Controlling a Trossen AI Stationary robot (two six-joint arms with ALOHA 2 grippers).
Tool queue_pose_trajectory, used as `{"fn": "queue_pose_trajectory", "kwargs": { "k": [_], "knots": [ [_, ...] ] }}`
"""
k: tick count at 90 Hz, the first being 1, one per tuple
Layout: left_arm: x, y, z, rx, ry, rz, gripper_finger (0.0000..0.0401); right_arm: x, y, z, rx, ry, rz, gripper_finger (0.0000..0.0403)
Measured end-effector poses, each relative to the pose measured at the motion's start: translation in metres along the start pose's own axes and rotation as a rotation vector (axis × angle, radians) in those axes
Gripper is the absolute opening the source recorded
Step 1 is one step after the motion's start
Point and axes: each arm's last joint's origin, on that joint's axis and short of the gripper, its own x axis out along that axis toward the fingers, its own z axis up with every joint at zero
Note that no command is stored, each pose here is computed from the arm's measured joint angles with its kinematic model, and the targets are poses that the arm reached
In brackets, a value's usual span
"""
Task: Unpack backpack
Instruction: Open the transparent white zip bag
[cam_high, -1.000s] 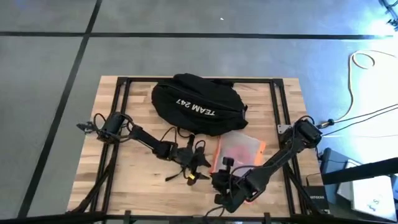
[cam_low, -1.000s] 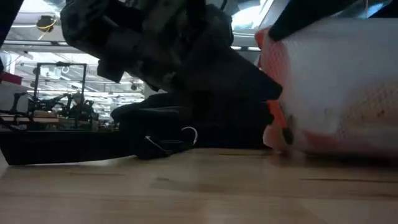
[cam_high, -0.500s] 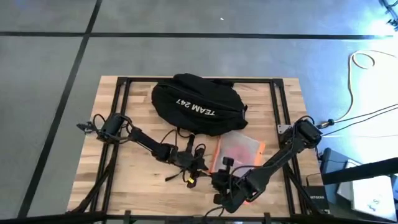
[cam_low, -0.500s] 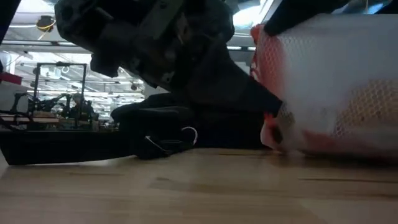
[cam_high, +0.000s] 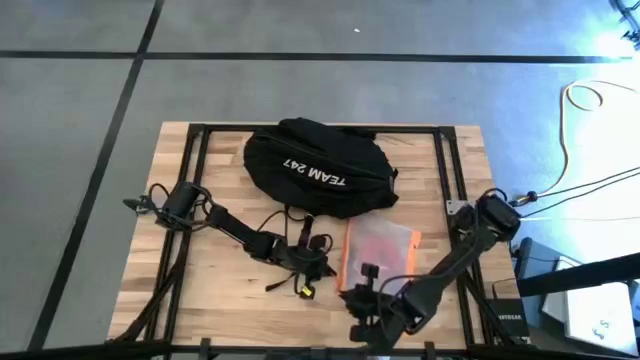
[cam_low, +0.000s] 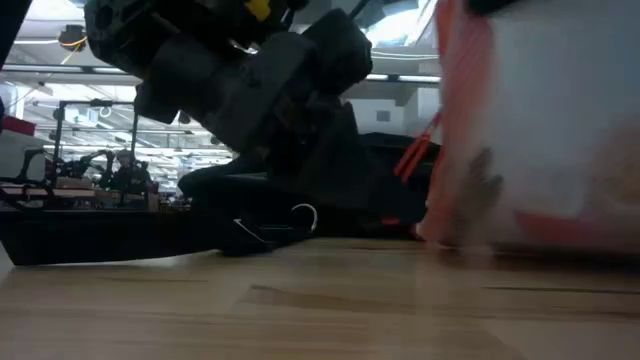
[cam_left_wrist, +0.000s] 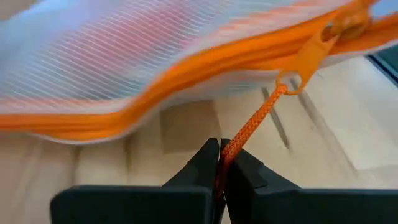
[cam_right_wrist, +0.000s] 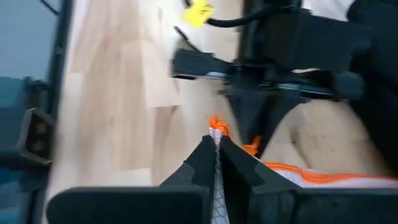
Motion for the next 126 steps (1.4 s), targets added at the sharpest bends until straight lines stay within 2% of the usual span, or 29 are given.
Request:
{"fn": "queue_pose_trajectory", "kwargs": {
  "k": [21, 40, 55, 87, 99, 112, 126],
  "knots": [
    [0.001, 0.008, -0.002, -0.003, 0.021, 0.03, 0.0, -0.015, 0.015, -0.007, -0.022, -0.031, 0.049, 0.0],
    [0.001, 0.008, -0.002, -0.003, 0.02, 0.039, 0.0, -0.042, 0.03, -0.007, -0.07, -0.068, 0.08, 0.0],
    [0.001, 0.008, -0.003, 0.005, 0.031, 0.041, 0.0, -0.061, 0.038, -0.018, -0.054, -0.078, 0.077, 0.0],
    [0.001, 0.009, -0.007, 0.011, 0.075, 0.055, 0.0, -0.084, 0.029, -0.051, 0.094, -0.014, -0.06, 0.0],
    [0.0, 0.01, -0.007, 0.013, 0.072, 0.092, 0.0, -0.09, 0.024, -0.059, 0.167, 0.013, -0.11, 0.0],
    [0.0, 0.011, -0.007, 0.017, 0.069, 0.129, 0.0, -0.093, 0.019, -0.065, 0.263, 0.112, -0.141, 0.0],
    [0.0, 0.014, -0.01, 0.05, 0.095, 0.202, 0.0, -0.095, 0.019, -0.068, 0.271, 0.174, -0.136, 0.0]
  ]
}}
